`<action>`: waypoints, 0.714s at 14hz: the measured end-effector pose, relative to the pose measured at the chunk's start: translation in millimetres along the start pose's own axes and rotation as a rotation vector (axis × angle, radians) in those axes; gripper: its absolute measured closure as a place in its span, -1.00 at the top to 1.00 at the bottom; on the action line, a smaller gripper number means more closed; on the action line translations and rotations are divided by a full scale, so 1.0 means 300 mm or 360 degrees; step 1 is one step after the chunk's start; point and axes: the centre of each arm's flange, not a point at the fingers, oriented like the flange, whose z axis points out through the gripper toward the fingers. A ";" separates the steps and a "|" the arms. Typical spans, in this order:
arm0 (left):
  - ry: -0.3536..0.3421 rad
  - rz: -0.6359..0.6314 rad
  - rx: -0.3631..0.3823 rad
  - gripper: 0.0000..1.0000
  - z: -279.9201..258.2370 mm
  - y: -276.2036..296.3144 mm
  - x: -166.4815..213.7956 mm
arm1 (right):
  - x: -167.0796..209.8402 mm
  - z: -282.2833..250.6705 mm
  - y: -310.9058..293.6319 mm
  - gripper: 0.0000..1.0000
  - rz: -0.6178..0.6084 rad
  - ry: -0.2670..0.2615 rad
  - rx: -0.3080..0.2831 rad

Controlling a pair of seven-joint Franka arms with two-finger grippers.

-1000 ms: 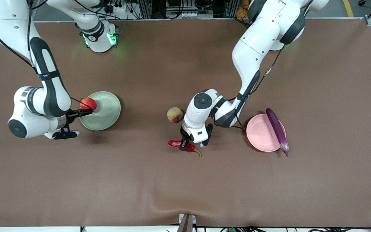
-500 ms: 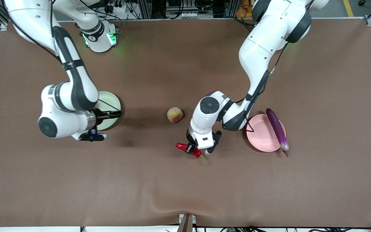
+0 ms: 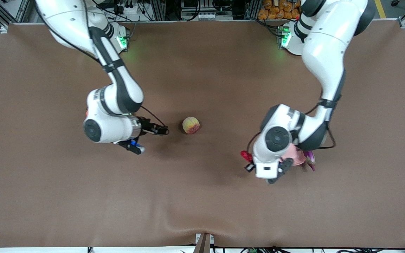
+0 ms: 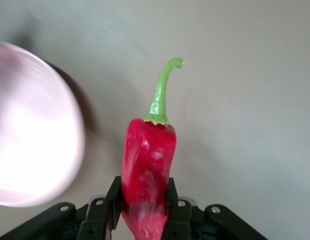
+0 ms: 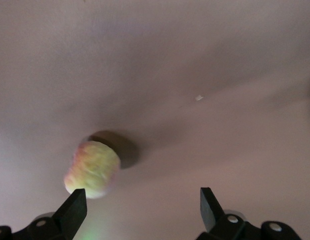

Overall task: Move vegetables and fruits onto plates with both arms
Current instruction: 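Carry the chili to the pink plate while the right gripper reaches the peach, then place the chili on the pink plate while the right gripper lifts the peach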

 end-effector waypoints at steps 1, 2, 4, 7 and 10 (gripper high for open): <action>-0.0045 0.0029 0.0086 -0.26 0.016 -0.051 0.038 | -0.023 0.029 -0.035 1.00 0.0070 0.0037 0.0013; -0.0083 0.0043 0.0151 -0.26 0.036 -0.090 0.061 | -0.036 0.047 -0.063 1.00 0.0129 0.0078 0.0044; -0.0145 0.0104 0.0222 -0.26 0.090 -0.146 0.087 | -0.057 0.088 -0.107 1.00 0.0199 0.0136 0.0100; -0.0228 0.0224 0.0283 -0.26 0.172 -0.202 0.082 | -0.104 0.196 -0.154 1.00 0.0233 0.0161 0.0098; -0.0251 0.0280 0.0305 -0.26 0.200 -0.215 0.071 | -0.119 0.254 -0.169 1.00 0.0232 0.0178 0.0086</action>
